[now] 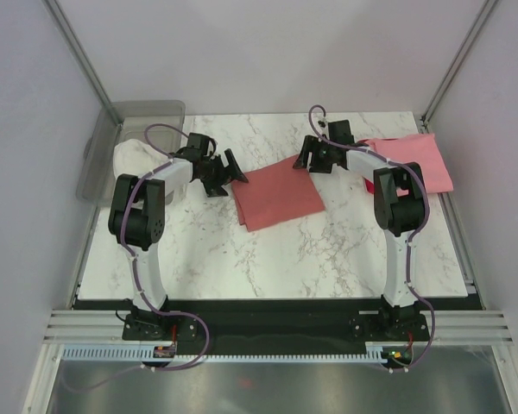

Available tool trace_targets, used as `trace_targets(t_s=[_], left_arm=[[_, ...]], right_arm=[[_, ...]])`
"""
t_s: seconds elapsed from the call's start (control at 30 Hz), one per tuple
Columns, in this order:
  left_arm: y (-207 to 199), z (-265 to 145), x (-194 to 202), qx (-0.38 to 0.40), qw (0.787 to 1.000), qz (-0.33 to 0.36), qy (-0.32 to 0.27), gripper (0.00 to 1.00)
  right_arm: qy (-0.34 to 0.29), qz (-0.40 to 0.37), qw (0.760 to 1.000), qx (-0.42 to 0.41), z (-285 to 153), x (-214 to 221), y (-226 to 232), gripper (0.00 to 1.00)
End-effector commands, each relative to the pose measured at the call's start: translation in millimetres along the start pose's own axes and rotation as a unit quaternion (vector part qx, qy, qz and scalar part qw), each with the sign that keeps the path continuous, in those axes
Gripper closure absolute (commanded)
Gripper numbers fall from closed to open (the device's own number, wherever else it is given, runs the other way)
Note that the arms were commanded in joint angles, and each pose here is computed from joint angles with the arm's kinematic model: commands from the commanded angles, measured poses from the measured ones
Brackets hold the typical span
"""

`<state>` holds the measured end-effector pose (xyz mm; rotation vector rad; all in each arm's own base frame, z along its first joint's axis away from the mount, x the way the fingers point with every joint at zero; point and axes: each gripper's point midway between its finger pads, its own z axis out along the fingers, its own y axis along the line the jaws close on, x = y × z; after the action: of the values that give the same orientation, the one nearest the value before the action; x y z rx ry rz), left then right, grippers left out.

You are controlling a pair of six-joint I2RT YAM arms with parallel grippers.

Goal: Fold and stack the t-shirts
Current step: Neatly place the folded tshirt to the corner

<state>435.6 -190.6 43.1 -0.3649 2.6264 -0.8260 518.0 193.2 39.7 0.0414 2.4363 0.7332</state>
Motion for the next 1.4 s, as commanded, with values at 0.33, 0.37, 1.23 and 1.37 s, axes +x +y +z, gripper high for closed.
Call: trace_targets(t_s=[0.33, 0.37, 1.23, 1.37], left_arm=[[10, 15, 4, -0.001, 1.000, 0.025, 0.013, 0.06], [10, 15, 4, -0.001, 1.000, 0.024, 0.013, 0.06], [13, 27, 11, 0.005, 0.999, 0.010, 0.035, 0.36], [14, 27, 12, 0.003, 0.999, 0.009, 0.037, 0.31]], right_arm=[[0.007, -0.010, 0.999, 0.033, 10, 9, -14, 0.25], [0.006, -0.011, 0.999, 0.038, 10, 10, -16, 0.24], [0.022, -0.029, 0.999, 0.009, 20, 18, 10, 0.85], [0.023, -0.026, 0.999, 0.017, 19, 21, 9, 0.96]])
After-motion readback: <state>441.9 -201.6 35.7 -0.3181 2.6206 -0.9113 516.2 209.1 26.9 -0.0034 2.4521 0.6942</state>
